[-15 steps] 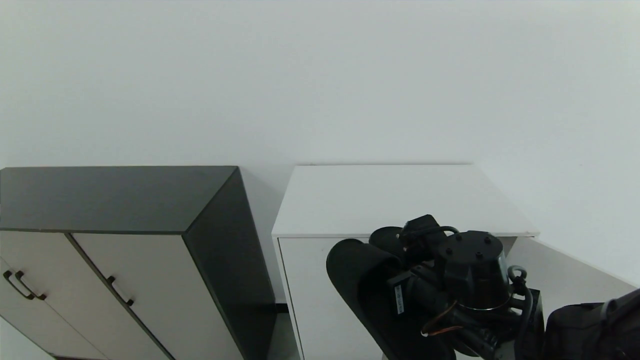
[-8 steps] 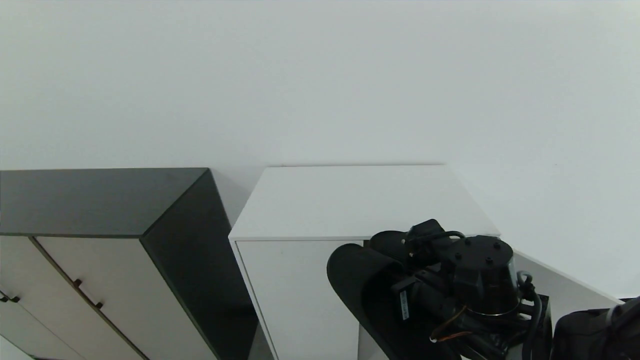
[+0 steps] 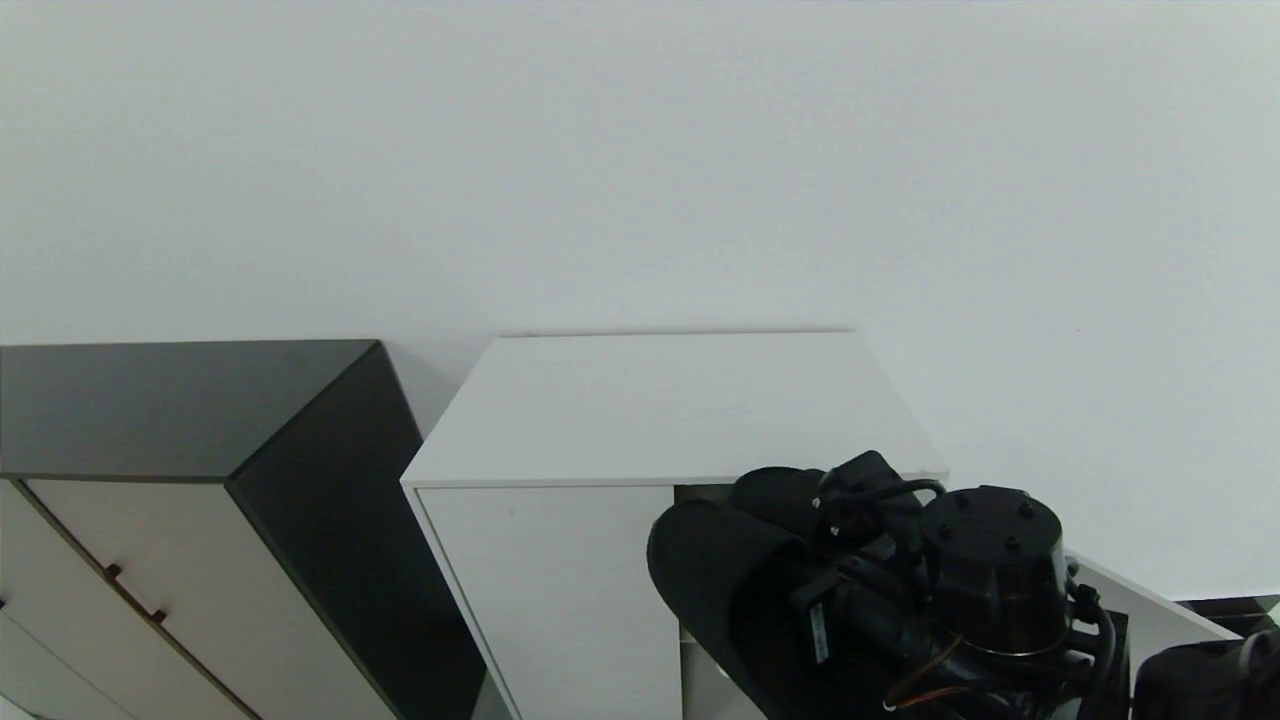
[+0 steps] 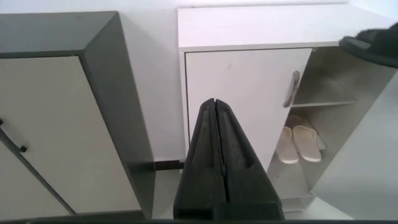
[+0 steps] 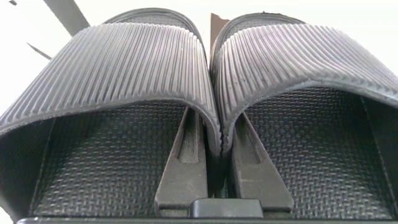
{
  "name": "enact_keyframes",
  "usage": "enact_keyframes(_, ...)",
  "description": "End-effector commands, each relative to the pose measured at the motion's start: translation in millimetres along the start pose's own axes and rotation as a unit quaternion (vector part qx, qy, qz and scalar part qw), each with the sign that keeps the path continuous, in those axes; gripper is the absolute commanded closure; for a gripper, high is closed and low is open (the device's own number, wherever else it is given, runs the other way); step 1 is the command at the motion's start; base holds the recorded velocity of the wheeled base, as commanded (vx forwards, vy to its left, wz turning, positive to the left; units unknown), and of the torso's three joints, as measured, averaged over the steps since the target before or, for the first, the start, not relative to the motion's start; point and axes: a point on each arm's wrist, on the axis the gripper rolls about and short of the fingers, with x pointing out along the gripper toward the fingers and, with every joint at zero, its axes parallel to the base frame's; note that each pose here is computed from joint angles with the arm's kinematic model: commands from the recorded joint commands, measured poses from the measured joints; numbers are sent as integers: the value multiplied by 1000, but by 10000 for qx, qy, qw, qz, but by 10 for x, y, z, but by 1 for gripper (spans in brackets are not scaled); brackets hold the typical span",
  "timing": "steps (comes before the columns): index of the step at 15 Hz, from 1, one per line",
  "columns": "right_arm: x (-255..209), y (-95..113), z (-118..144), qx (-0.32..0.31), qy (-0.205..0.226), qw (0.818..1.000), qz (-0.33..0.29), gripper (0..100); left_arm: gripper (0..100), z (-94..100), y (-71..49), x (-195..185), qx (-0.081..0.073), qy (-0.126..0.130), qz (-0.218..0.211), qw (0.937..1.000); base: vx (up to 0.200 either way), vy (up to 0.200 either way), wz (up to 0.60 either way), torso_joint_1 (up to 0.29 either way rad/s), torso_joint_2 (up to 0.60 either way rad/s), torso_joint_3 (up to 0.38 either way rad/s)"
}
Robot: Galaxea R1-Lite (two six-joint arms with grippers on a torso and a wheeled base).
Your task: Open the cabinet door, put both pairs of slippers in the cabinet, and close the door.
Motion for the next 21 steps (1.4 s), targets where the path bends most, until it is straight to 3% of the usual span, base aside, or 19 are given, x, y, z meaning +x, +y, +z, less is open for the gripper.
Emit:
enact_keyframes(1, -16, -7, -40, -30, 83, 10000, 46, 100, 100, 0, 0, 1, -1, 5, -5, 10000, 0, 0, 0, 0, 0, 0)
enact_keyframes(14, -58, -86, -171, -351, 354, 9987, 146, 100, 100, 0, 0, 1, -1, 5, -5, 10000, 0, 0, 0, 0, 0, 0)
enact_keyframes(21, -44, -86, -208, -375, 429, 9983, 148, 100, 100, 0, 0, 0, 0, -3, -5, 10000, 0, 0, 0, -186, 436, 249)
